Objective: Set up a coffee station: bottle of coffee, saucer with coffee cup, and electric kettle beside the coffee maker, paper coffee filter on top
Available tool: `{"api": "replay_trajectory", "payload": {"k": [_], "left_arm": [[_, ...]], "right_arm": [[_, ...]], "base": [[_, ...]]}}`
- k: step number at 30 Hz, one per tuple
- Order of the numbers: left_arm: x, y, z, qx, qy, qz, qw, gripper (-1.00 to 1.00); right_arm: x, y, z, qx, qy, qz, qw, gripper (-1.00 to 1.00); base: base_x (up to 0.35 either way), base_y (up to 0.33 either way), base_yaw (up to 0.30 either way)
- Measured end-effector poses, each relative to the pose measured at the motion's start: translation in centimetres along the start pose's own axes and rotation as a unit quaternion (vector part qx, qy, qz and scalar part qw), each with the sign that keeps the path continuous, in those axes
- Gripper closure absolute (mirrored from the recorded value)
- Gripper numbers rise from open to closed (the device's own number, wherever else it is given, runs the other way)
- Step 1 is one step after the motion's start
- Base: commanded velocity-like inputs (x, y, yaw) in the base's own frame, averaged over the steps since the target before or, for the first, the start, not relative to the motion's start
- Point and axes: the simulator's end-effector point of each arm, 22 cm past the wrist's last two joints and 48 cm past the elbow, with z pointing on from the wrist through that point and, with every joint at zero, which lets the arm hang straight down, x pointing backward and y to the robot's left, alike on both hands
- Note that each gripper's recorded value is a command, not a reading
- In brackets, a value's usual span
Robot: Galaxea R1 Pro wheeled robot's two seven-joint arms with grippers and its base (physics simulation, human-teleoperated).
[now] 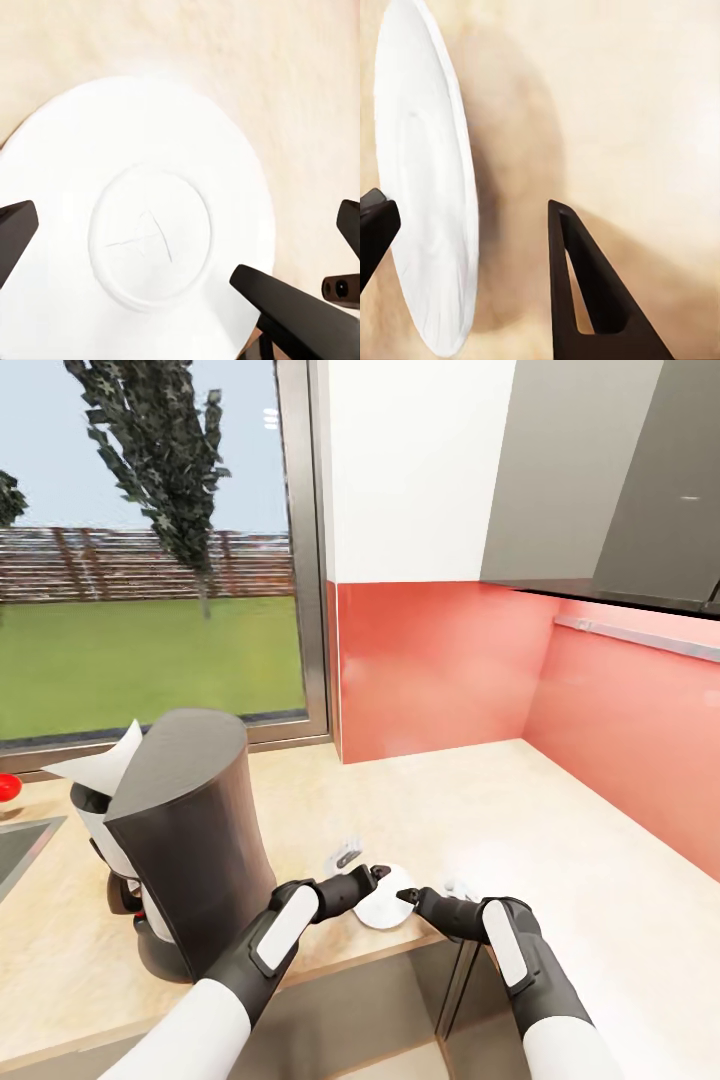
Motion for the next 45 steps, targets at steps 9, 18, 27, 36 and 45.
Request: {"api": "replay_trajectory", "payload": {"k": [9,18,27,36,45], "left_arm": [[0.1,0.0,0.0,0.001,0.000,0.000,1.0000,-1.00],[0.1,0.0,0.0,0.001,0.001,0.000,1.0000,-1.00],[0.1,0.0,0.0,0.001,0.001,0.000,1.0000,-1.00],[0.1,0.0,0.0,0.001,0.001,-0.001,1.0000,-1.00],[0.1,0.0,0.0,0.001,0.001,0.000,1.0000,-1.00]], "right_arm": [[0.0,0.0,0.0,0.000,0.000,0.000,1.0000,-1.00],[0.0,0.0,0.0,-0.001,0.001,0.000,1.0000,-1.00],[0.2,0.2,0.1,-0.001,0.002,-0.001,1.0000,-1.00],[0.8,0.8,0.5,-0.002,0.009,-0.012,0.9999,-1.00],[2.3,2.3,1.2,-0.003,0.030,-0.050,0.9983,1.00]], "base": [[0.000,0.000,0.000],[0.000,0.000,0.000],[0.000,0.000,0.000],[0.000,0.000,0.000],[0.000,0.000,0.000]]}}
